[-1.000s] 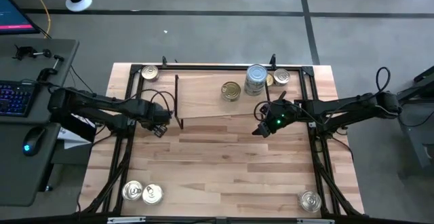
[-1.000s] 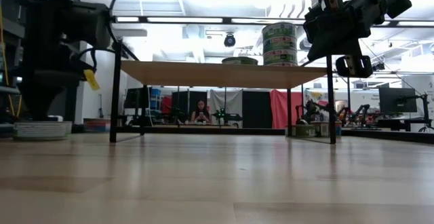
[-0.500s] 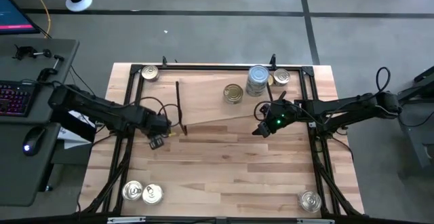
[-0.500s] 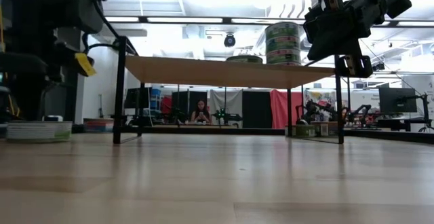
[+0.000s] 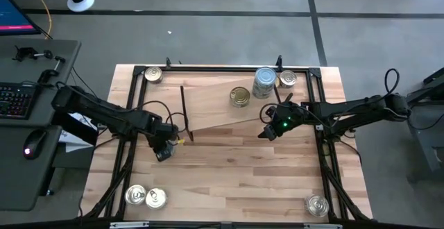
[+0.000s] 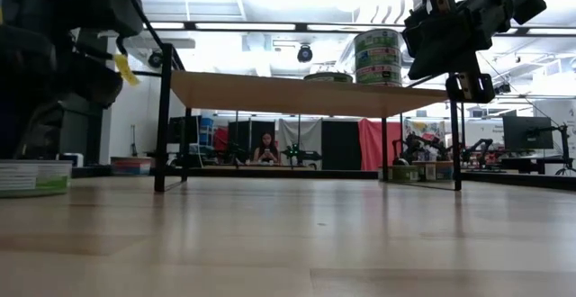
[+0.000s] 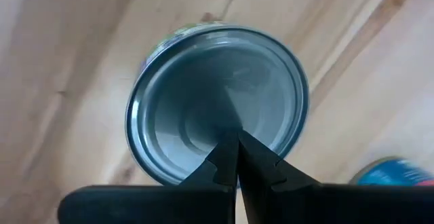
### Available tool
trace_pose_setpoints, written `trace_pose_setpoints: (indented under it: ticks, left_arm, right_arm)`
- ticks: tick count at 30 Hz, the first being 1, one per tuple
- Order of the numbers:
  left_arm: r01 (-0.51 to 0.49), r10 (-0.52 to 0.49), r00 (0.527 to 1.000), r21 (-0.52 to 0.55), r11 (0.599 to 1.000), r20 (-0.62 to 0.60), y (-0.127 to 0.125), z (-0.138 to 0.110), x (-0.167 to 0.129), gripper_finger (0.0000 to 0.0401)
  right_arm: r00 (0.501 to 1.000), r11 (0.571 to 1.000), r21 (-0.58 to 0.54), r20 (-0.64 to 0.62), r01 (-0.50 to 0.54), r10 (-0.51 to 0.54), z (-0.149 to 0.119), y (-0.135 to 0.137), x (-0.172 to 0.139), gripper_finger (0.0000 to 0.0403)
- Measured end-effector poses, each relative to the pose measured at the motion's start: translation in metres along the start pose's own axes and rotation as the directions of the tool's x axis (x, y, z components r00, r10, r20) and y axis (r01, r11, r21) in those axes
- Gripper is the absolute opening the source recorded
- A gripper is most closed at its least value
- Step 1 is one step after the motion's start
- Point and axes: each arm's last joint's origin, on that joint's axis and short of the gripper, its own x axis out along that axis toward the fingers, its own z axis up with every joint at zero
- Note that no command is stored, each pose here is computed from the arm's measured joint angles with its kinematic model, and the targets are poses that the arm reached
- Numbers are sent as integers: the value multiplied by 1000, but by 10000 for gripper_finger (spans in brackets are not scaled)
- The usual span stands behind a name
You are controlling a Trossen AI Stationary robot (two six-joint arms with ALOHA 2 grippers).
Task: Stack canned seafood by type on shelf
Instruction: Stack the green white tuna can on top of the other green white tuna can on the shelf
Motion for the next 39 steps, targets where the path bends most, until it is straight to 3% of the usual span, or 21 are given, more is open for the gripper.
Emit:
trace_pose_setpoints:
  ticks: [4,10,14,19,24,29,36,39]
  left_arm:
    - [65,-64,996,-10,998,56,-14,3,5,0]
    - [114,-113,990,-5,993,88,-35,-2,15,0]
    - [102,-96,987,-35,994,131,-43,-8,18,0]
    - [113,-114,979,13,993,166,-51,-13,20,0]
    - [105,-111,978,43,994,177,-57,-22,22,0]
    - [83,-100,968,80,993,230,-63,-32,24,0]
    - [67,-75,955,36,997,286,-62,-33,26,0]
    - [57,-64,942,30,998,329,-62,-31,25,0]
  right_arm:
    - [998,999,-24,-49,-37,36,-1,1,0,0]
    - [983,975,-167,-128,-149,128,-6,10,1,0]
    - [971,928,-291,-130,-231,201,-10,20,3,0]
    - [956,862,-413,-143,-293,257,-11,37,1,0]
    - [979,787,-587,-173,-189,106,-2,58,8,0]
    - [988,665,-745,-138,-59,-66,18,85,26,0]
    - [974,502,-864,-79,39,-213,40,120,58,0]
    - [961,476,-879,-101,36,-259,46,125,79,0]
